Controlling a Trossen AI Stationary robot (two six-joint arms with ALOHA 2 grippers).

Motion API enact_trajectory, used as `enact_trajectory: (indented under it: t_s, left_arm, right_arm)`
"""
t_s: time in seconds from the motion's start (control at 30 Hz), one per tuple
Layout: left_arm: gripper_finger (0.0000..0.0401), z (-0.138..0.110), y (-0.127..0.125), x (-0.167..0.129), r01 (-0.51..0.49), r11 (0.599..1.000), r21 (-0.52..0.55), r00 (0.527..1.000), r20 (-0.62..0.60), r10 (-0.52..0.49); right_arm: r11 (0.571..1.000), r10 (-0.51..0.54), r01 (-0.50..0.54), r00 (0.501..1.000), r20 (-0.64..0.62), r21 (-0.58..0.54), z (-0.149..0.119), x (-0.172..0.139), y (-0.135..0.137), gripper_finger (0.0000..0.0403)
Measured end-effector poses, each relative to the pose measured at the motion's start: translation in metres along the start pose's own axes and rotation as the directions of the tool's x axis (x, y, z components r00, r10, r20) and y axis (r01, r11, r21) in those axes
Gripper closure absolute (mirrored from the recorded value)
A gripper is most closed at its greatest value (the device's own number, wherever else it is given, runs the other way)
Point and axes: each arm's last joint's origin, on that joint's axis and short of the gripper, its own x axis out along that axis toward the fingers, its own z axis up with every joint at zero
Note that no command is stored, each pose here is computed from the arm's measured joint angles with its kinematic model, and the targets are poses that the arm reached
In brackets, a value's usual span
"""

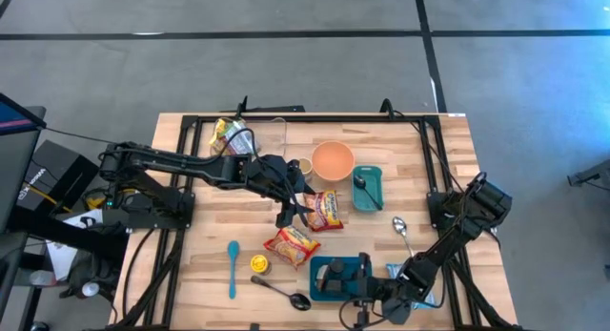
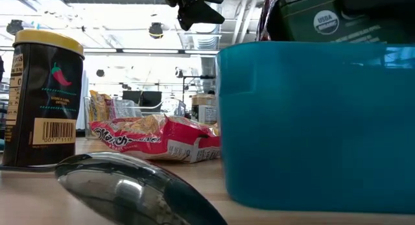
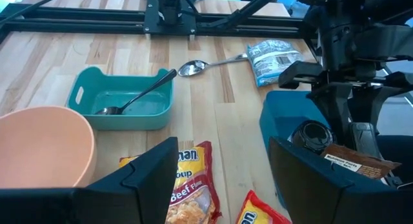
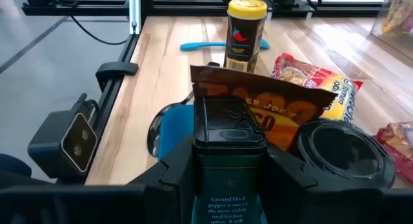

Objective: Pick & Place Food Item
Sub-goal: Put the black seasoning can into the blue bin

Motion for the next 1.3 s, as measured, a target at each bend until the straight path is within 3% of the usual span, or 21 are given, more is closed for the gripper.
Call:
enact_trajectory:
  t_s: [0.53,0.9,1.3]
  left_arm:
    - [0.0164,0.0,0.0,0.0,0.0,1.0,-0.001,1.0,0.0,0.0]
    - [0.0164,0.0,0.0,0.0,0.0,1.0,0.0,1.0,0.0,0.0]
    - [0.0164,-0.001,0.0,0.0,-0.001,1.0,-0.001,1.0,-0.008,0.001]
  right_arm:
    - [1.0,0.014,-0.013,1.0,-0.017,0.021,0.001,0.004,-0.003,0.0263]
    - [0.992,0.111,-0.105,0.991,-0.081,0.066,0.002,0.013,-0.008,0.026]
    - [0.993,0.102,-0.096,0.991,-0.091,0.074,0.002,0.015,-0.01,0.026]
